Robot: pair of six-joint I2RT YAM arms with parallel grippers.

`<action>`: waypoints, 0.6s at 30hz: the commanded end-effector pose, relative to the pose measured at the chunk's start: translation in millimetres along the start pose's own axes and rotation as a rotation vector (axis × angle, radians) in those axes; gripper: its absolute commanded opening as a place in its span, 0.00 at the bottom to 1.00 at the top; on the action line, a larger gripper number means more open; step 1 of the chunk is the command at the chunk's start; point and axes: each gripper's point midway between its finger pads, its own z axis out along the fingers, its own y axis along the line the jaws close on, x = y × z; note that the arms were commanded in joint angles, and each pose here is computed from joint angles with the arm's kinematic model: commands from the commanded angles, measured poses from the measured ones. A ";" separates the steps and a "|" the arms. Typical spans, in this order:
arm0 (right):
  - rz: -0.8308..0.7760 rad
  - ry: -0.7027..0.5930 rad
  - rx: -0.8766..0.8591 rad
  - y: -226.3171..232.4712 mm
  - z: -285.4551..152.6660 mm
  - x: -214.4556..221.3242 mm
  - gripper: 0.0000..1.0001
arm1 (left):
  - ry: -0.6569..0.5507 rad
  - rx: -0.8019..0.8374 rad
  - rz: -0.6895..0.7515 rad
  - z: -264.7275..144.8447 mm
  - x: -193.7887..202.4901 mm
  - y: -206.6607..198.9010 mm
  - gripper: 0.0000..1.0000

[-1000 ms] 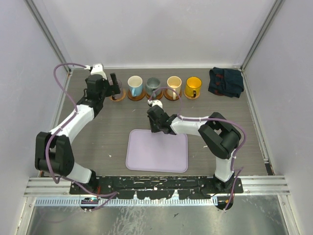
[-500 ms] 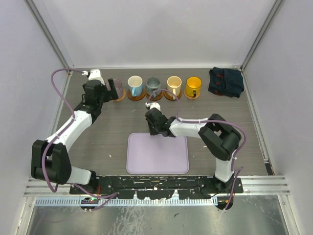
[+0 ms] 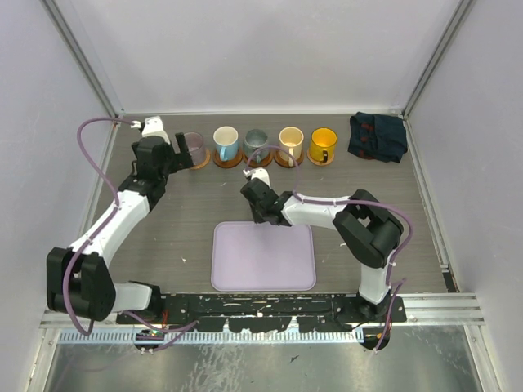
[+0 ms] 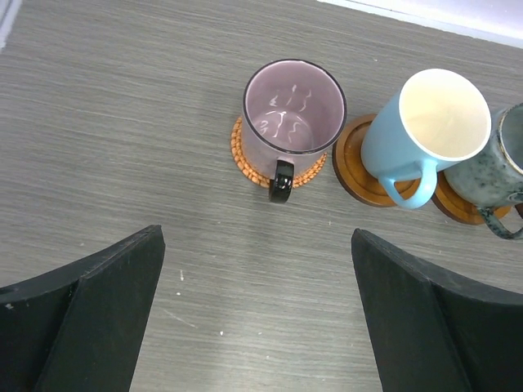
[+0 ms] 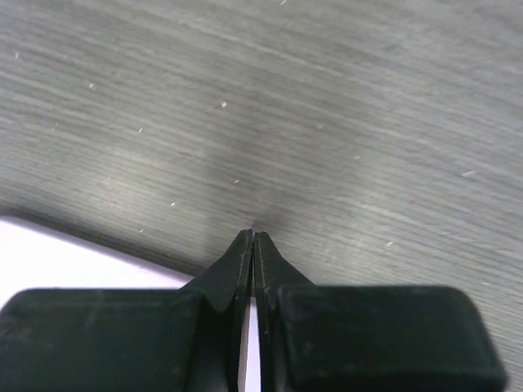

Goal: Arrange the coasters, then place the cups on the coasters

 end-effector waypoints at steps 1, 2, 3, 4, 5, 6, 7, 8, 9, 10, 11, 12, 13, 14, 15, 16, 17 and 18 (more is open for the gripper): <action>0.034 -0.189 0.054 -18.5 -34.3 -69.3 0.11 | -0.093 -0.028 -0.012 -26.8 -29.3 10.7 0.98; 0.050 -0.215 0.065 -26.3 -40.1 -76.8 0.11 | -0.095 -0.030 -0.015 -30.3 -29.2 12.1 0.98; 0.067 -0.235 0.078 -34.8 -45.0 -81.6 0.11 | -0.097 -0.030 -0.020 -34.0 -29.5 13.2 0.98; 0.088 -0.256 0.089 -44.3 -50.1 -86.1 0.12 | -0.095 -0.030 -0.024 -37.4 -28.4 14.1 0.98; 0.113 -0.276 0.103 -55.9 -55.6 -89.4 0.12 | -0.094 -0.031 -0.031 -41.4 -28.1 15.0 0.98; 0.137 -0.292 0.115 -67.4 -59.9 -89.9 0.12 | -0.091 -0.031 -0.036 -45.4 -27.0 16.3 0.98; 0.175 -0.317 0.133 -84.4 -65.8 -93.3 0.13 | -0.084 -0.030 -0.041 -49.2 -25.2 16.8 0.98; 0.199 -0.337 0.139 -94.7 -71.2 -92.4 0.13 | -0.081 -0.028 -0.048 -52.9 -23.8 17.5 0.98; 0.230 -0.364 0.152 -108.9 -78.3 -92.7 0.14 | -0.079 -0.023 -0.057 -56.5 -22.9 17.4 0.98; 0.259 -0.394 0.173 -124.0 -86.0 -93.6 0.15 | -0.075 -0.018 -0.066 -59.5 -21.0 17.3 0.98; 0.290 -0.420 0.201 -141.3 -93.4 -93.6 0.16 | -0.072 -0.014 -0.072 -62.7 -19.5 17.6 0.98; 0.318 -0.450 0.222 -155.3 -102.1 -94.0 0.17 | -0.068 -0.008 -0.077 -65.9 -17.9 17.4 0.98; 0.343 -0.476 0.245 -168.7 -109.7 -92.8 0.18 | -0.063 -0.004 -0.081 -68.9 -16.0 17.6 0.98; 0.364 -0.499 0.267 -180.7 -117.2 -91.5 0.19 | -0.059 0.004 -0.083 -72.3 -14.3 17.1 0.98; 0.388 -0.523 0.289 -192.4 -124.7 -90.5 0.20 | -0.053 0.013 -0.081 -75.4 -12.4 16.5 0.98; 0.409 -0.543 0.315 -203.7 -131.1 -88.5 0.22 | -0.047 0.016 -0.079 -78.2 -9.4 17.1 0.98; 0.429 -0.566 0.335 -213.5 -138.8 -87.3 0.23 | -0.045 0.018 -0.080 -80.6 -7.6 17.8 0.98; 0.450 -0.594 0.354 -222.4 -148.2 -87.0 0.25 | -0.046 0.018 -0.079 -83.3 -6.2 19.1 0.98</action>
